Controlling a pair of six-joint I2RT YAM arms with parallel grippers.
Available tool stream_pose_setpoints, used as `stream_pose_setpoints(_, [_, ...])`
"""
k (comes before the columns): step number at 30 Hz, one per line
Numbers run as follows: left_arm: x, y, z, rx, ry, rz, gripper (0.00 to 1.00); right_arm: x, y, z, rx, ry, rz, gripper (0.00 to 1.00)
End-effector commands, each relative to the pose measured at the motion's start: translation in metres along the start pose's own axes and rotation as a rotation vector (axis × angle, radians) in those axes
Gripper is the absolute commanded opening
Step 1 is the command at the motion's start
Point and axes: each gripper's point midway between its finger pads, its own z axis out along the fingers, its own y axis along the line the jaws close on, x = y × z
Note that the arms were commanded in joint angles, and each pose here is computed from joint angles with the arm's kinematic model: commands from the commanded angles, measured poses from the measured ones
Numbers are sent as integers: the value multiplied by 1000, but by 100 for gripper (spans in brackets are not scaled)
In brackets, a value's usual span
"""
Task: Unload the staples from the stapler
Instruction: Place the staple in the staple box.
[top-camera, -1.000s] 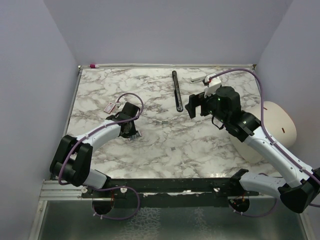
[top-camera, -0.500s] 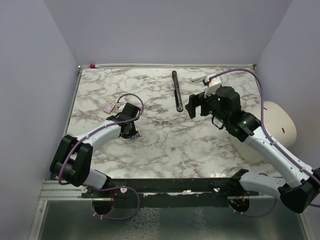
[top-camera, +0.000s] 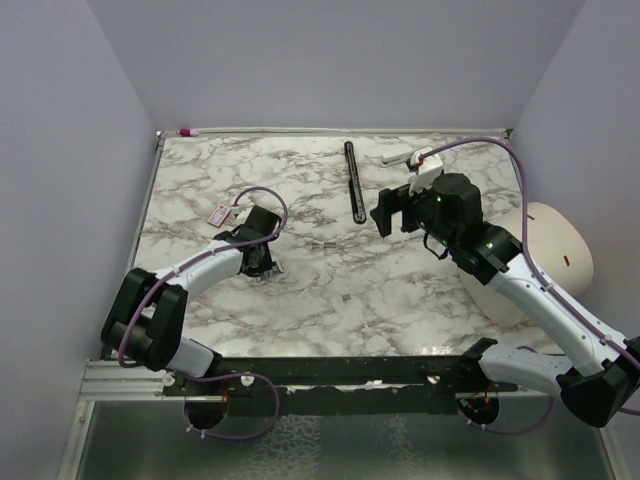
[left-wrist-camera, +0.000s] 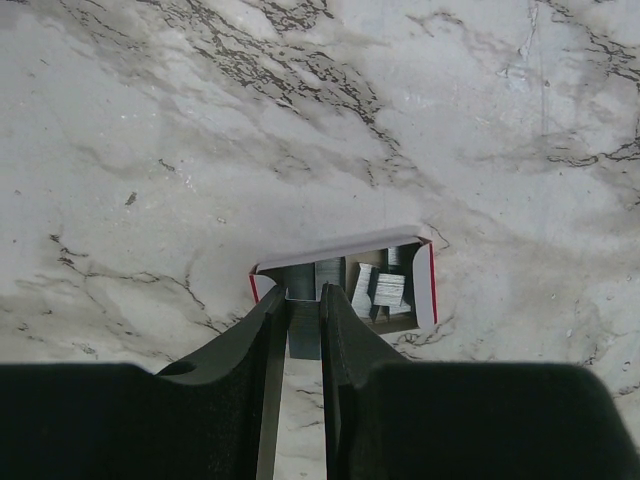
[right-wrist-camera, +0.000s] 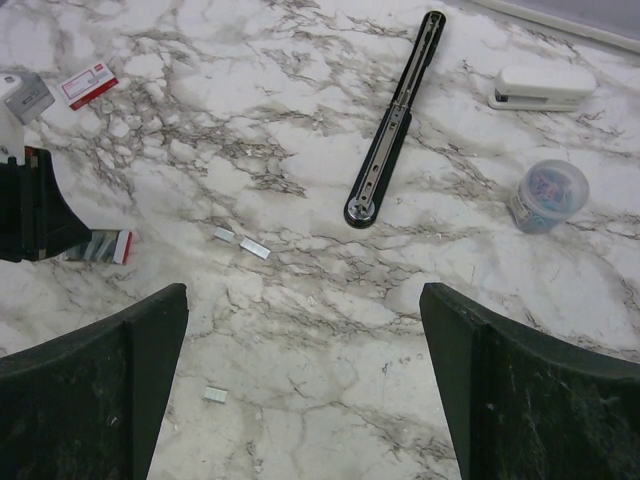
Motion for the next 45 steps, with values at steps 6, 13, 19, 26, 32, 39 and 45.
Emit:
stream_pose_setpoints(6, [-8,-1,3,-26,-47,-1,13,-8,2,-3,-13,-39,-4,100])
stream_pose_setpoints(13, [-10,-3,3,-30,-51,3,13,-8,2,-3,-16,-38,-4,100])
stream_pose_setpoints(19, [-9,-5,5,-22,-46,-3,13,-8,2,-3,-16,-40,-5,100])
stream_pose_setpoints(26, [-10,-5,5,-25,-50,-2,14,-8,2,-4,-18,-40,-3,100])
stream_pose_setpoints(32, [-12,-8,3,-22,-53,0,15,-8,3,-3,-21,-40,-4,100])
stream_pose_setpoints(39, [-12,-6,4,-31,-54,6,17,-8,3,-3,-23,-40,-4,100])
stream_pose_setpoints(45, [-11,-7,5,-30,-53,6,18,-10,3,-4,-24,-44,-3,100])
